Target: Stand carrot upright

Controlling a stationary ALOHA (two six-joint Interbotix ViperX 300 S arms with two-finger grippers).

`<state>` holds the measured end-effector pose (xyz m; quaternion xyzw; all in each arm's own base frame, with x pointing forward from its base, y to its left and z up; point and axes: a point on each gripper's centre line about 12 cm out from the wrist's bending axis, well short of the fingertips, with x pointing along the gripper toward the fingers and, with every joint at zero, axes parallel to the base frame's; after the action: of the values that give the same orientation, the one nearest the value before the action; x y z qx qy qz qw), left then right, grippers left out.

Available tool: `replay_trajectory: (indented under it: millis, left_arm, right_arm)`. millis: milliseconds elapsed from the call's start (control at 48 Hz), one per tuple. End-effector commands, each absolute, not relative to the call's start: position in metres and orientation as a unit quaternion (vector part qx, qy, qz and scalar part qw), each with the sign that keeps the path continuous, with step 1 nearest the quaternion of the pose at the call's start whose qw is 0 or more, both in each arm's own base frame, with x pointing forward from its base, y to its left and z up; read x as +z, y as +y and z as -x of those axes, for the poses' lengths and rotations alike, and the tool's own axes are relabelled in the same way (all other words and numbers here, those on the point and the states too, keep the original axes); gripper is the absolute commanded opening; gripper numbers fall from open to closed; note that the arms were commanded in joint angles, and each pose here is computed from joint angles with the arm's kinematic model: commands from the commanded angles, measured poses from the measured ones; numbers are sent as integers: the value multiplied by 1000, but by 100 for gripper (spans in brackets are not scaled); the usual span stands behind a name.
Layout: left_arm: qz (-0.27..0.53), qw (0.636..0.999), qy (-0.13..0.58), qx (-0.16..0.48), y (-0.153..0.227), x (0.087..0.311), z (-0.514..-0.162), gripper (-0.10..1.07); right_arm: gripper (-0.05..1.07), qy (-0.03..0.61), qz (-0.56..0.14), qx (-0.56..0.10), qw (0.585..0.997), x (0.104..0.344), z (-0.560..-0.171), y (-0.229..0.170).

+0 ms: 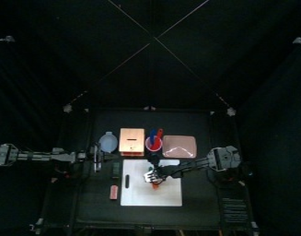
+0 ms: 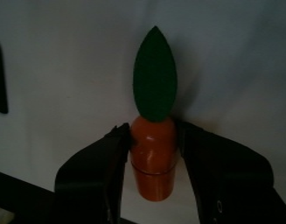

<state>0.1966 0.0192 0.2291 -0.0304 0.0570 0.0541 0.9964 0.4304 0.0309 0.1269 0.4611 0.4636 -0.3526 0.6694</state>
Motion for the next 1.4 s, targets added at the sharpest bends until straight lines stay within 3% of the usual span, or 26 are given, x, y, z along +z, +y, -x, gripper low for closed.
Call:
replay_trajectory:
  millis: [0, 229, 667, 1021, 1375]
  left_arm:
    - [28, 997, 47, 57, 21, 235, -199, 1]
    - [29, 997, 46, 57, 21, 236, -199, 1]
    - [32, 997, 46, 59, 21, 235, -199, 1]
    - [32, 997, 32, 59, 22, 246, -202, 1]
    - [41, 996, 33, 65, 24, 245, -202, 1]
  right_arm:
    - [62, 422, -440, -322, 724, 170, -439, 27]
    - [62, 373, -320, -288, 822, 203, -438, 27]
    - [62, 321, -123, -233, 910, 206, -422, 51]
    - [61, 226, -120, -205, 945, 194, -391, 61]
    - [61, 172, -112, -225, 953, 171, -378, 56]
